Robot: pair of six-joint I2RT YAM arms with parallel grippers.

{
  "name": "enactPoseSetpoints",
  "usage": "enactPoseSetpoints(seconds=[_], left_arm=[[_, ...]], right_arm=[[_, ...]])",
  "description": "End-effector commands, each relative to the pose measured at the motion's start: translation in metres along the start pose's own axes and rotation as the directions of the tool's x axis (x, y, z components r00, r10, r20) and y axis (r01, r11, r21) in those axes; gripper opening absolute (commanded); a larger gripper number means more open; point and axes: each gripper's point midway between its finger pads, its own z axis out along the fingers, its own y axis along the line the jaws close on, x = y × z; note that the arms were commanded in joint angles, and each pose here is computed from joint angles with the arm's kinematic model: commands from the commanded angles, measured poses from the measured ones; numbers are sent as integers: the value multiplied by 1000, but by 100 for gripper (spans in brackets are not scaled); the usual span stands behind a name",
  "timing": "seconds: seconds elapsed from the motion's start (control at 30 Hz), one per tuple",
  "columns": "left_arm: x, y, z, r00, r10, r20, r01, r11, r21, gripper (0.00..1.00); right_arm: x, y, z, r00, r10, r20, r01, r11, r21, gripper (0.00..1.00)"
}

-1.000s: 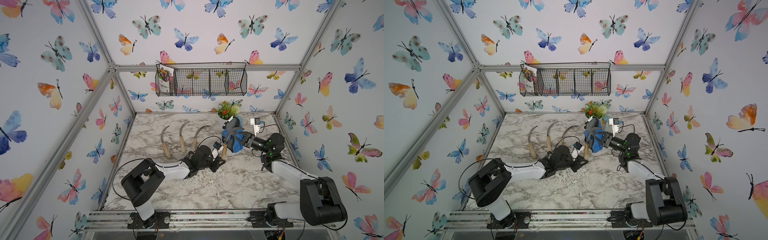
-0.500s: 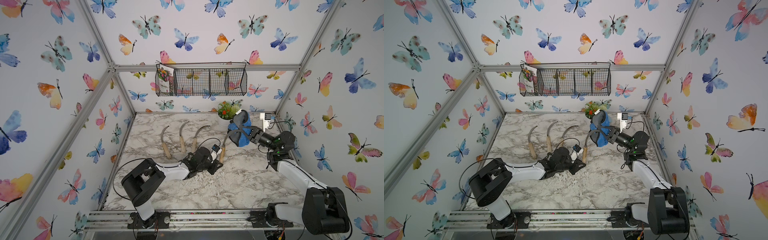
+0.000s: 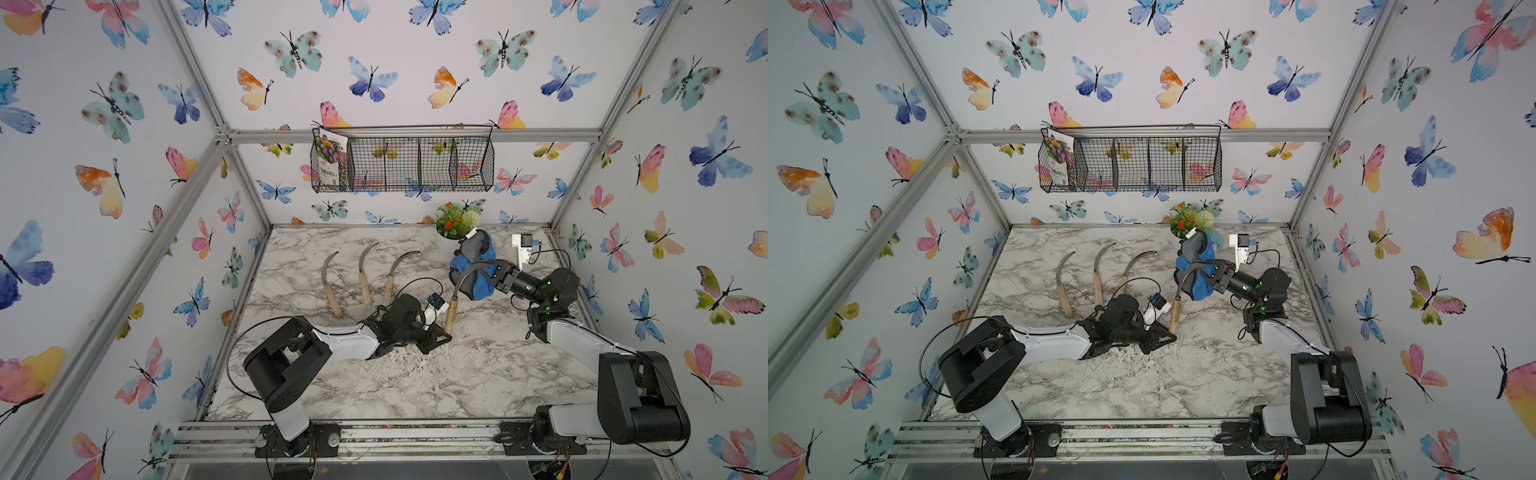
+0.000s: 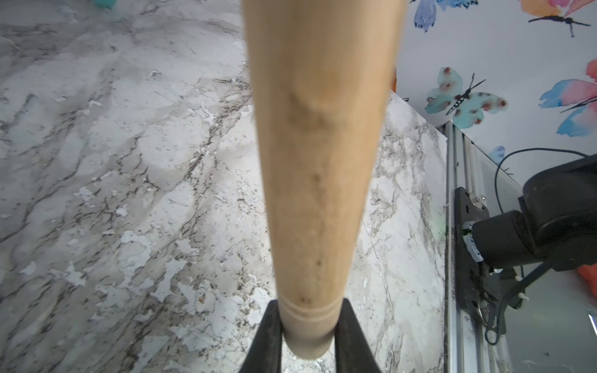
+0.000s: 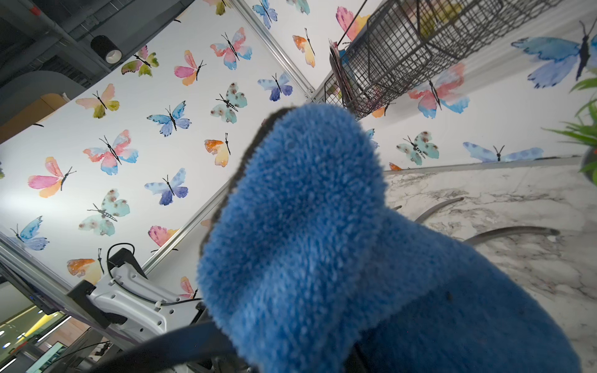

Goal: Wipe small sickles with rags
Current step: Wipe the small sickle.

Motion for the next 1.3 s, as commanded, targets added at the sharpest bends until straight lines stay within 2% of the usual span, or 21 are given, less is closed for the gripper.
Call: enactPoseSetpoints(seconds=[0.0, 0.17, 0.3, 0.6, 0.9, 1.13, 1.27], left_arm=[[-3, -13, 2, 1000, 21, 7, -22, 996, 83, 0], [-3, -11, 2, 1000, 20, 8, -21, 997, 73, 0], [-4, -9, 1, 1000, 16, 11, -17, 998, 60, 0], [-3, -5, 1, 1000, 13, 10, -13, 999, 38, 0], [-2, -2, 2, 1000, 9, 5, -9, 1000, 24, 0], [-2, -1, 2, 1000, 6, 3, -6, 1000, 24, 0], [-3, -2, 1, 1000, 5, 6, -5, 1000, 24, 0]], right_arm=[[15, 4, 1, 1000, -12, -21, 11, 999, -51, 2], [42, -2, 9, 998, 38, -58, -42, 995, -85, 2], [44, 3, 11, 997, 49, -59, -56, 991, -120, 2], [5, 21, 22, 999, -20, -27, 17, 995, -97, 2], [-41, 64, 23, 993, -118, 27, 120, 988, -95, 2], [-48, 81, 17, 986, -162, 45, 165, 983, -80, 2], [-40, 70, 18, 989, -149, 22, 150, 987, -60, 2]])
